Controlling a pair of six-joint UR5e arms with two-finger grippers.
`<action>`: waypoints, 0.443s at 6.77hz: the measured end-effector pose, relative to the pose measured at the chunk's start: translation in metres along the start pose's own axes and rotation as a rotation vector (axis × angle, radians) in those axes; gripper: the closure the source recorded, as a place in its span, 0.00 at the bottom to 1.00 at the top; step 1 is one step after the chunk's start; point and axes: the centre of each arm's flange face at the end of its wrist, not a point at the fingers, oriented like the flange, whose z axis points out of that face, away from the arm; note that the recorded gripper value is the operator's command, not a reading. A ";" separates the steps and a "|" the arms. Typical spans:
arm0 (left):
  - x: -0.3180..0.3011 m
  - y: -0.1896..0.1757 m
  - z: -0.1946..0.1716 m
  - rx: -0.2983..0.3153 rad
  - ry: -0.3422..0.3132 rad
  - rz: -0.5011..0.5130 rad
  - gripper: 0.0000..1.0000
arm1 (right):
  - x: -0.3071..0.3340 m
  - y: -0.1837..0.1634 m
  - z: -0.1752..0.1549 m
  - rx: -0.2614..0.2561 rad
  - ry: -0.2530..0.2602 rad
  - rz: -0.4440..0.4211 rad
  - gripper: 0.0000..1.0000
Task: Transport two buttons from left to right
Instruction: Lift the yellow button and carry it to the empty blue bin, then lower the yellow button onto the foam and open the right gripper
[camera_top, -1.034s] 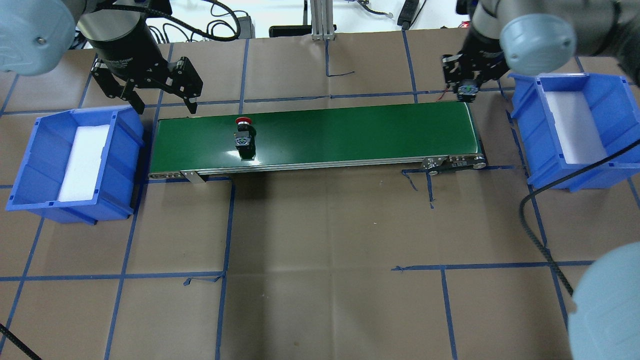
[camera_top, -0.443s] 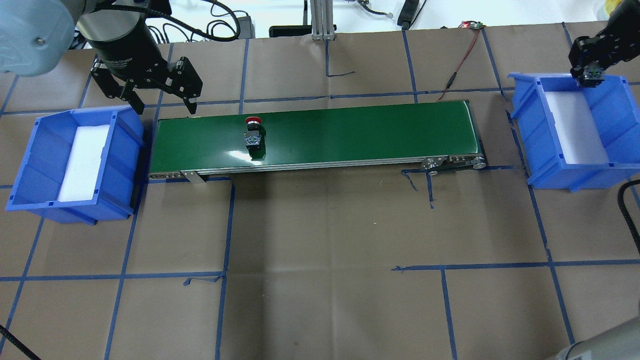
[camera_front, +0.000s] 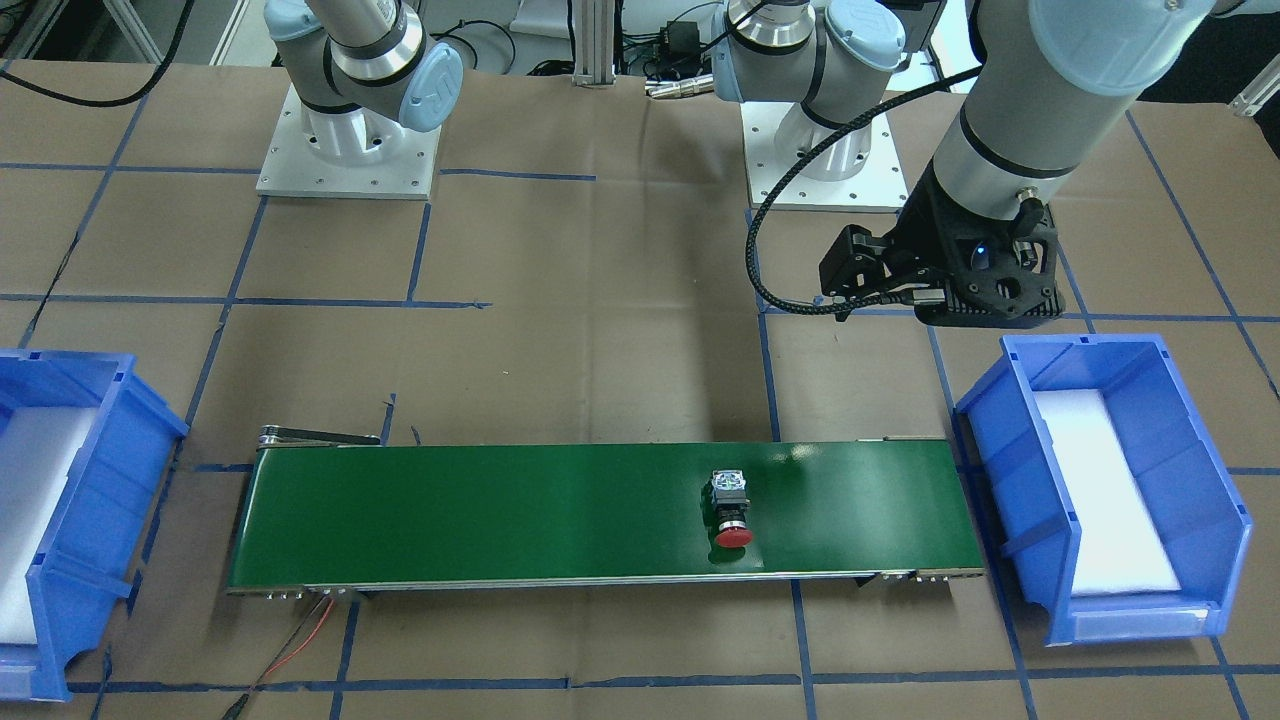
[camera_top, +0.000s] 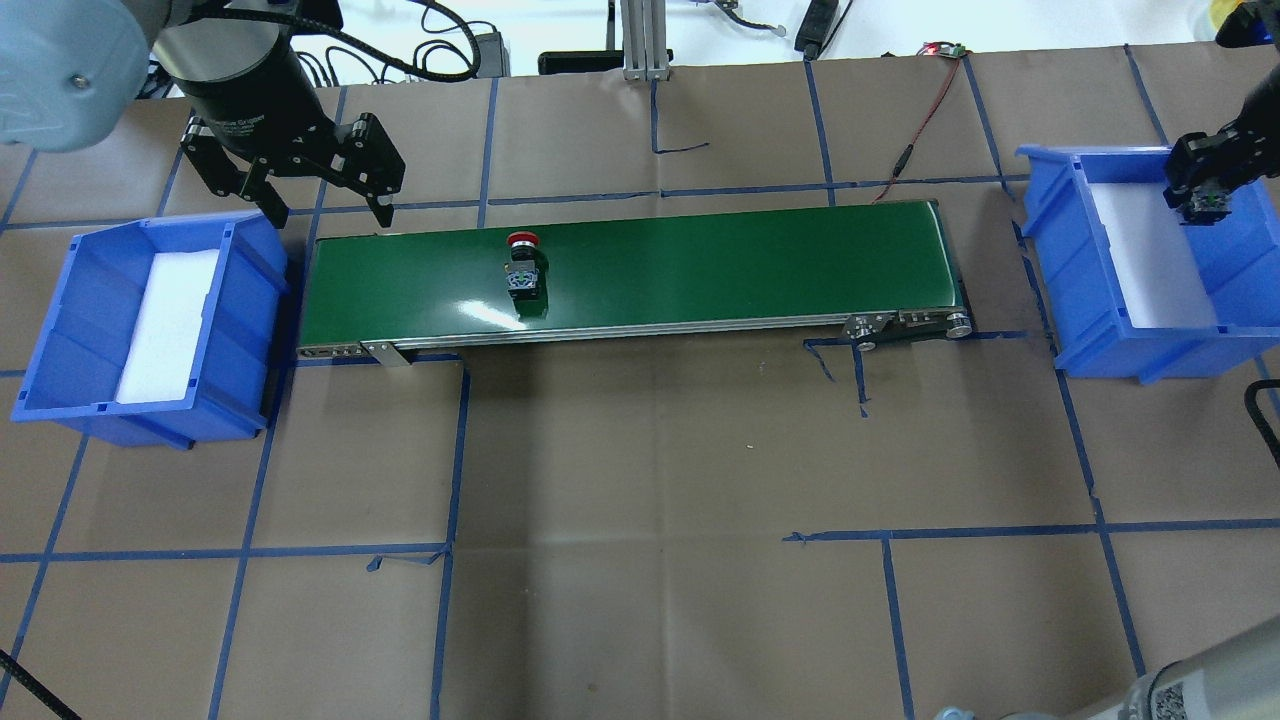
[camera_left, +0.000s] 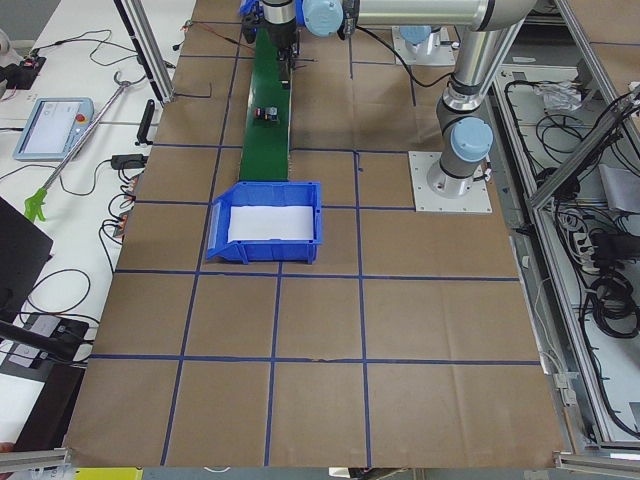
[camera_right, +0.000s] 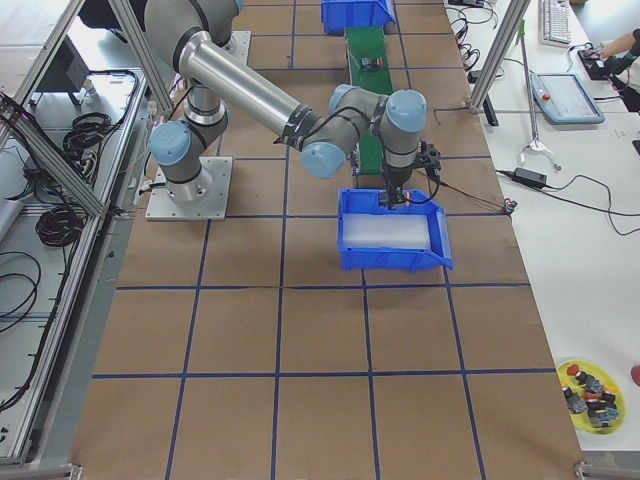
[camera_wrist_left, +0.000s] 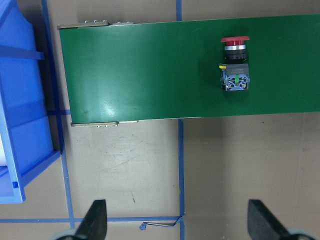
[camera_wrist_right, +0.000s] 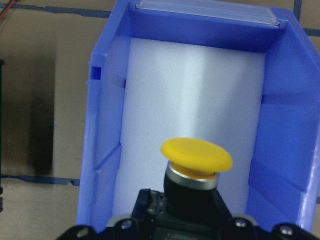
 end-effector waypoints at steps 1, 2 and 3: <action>0.000 0.000 0.000 0.000 0.000 0.001 0.00 | 0.005 0.011 0.018 0.012 0.008 0.000 0.95; 0.000 0.000 0.000 0.000 0.000 0.001 0.00 | 0.007 0.023 0.036 0.010 0.006 0.007 0.95; 0.000 0.000 0.000 0.000 0.000 0.001 0.00 | 0.006 0.033 0.054 0.001 -0.001 0.013 0.95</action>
